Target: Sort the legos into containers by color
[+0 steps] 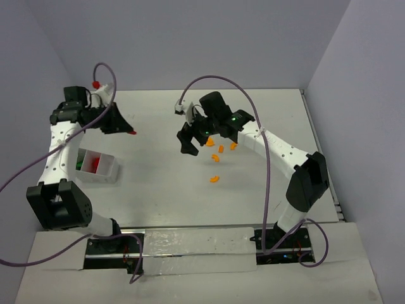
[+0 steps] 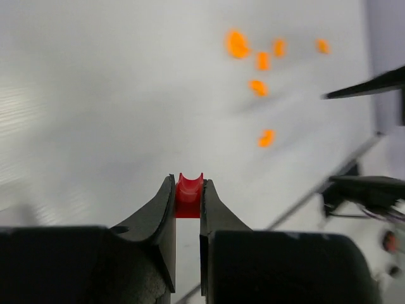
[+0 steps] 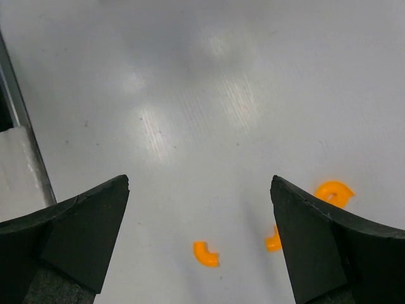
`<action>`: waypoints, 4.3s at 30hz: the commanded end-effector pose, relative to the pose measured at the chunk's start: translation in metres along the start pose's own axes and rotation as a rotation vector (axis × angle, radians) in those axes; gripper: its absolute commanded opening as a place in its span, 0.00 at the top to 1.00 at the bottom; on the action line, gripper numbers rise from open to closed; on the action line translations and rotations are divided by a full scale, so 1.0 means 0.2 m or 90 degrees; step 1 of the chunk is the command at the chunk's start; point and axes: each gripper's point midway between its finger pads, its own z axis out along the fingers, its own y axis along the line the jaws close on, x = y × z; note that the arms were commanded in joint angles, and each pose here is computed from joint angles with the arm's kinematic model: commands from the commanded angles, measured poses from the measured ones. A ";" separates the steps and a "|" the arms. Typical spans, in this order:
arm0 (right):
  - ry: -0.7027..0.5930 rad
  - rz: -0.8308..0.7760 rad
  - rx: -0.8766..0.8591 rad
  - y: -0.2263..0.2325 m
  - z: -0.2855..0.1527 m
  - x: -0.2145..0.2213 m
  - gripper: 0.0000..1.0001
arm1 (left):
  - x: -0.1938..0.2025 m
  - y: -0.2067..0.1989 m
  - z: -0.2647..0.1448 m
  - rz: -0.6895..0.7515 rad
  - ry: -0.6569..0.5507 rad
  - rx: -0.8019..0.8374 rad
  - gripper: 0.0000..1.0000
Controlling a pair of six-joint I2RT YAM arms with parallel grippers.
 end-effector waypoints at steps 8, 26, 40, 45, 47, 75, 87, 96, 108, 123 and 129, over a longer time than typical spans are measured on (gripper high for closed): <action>0.009 0.112 0.131 -0.41 -0.14 0.16 0.00 | 0.20 0.66 -0.51 0.124 0.059 -0.471 0.93; 0.035 0.149 0.181 -0.56 -0.17 0.29 0.00 | 0.26 0.88 -0.60 0.105 0.130 -0.564 0.78; 0.045 0.312 0.360 -1.02 -0.26 0.42 0.00 | 0.09 0.83 -0.56 0.100 0.095 -0.525 0.34; 0.057 0.405 0.487 -1.27 -0.28 0.49 0.00 | -0.21 0.61 -0.50 0.175 -0.004 -0.498 0.31; 0.062 0.435 0.521 -1.36 -0.29 0.55 0.05 | -0.33 0.48 -0.44 0.223 -0.052 -0.489 0.23; 0.111 0.697 0.761 -1.73 -0.26 1.05 0.35 | -0.46 0.22 -0.28 0.221 -0.174 -0.434 0.03; 0.143 0.722 0.740 -1.72 -0.24 1.12 0.41 | -0.45 0.22 -0.28 0.223 -0.170 -0.438 0.03; 0.173 0.710 0.736 -1.72 -0.23 1.15 0.37 | -0.44 0.24 -0.28 0.226 -0.161 -0.446 0.02; 0.222 0.715 0.719 -1.63 -0.23 1.23 0.67 | -0.42 0.24 -0.30 0.231 -0.161 -0.455 0.02; 0.233 0.724 0.703 -1.55 -0.25 1.24 0.52 | -0.42 0.22 -0.32 0.232 -0.165 -0.451 0.01; 0.236 0.726 0.690 -1.53 -0.25 1.23 0.71 | -0.42 0.22 -0.32 0.231 -0.166 -0.452 0.01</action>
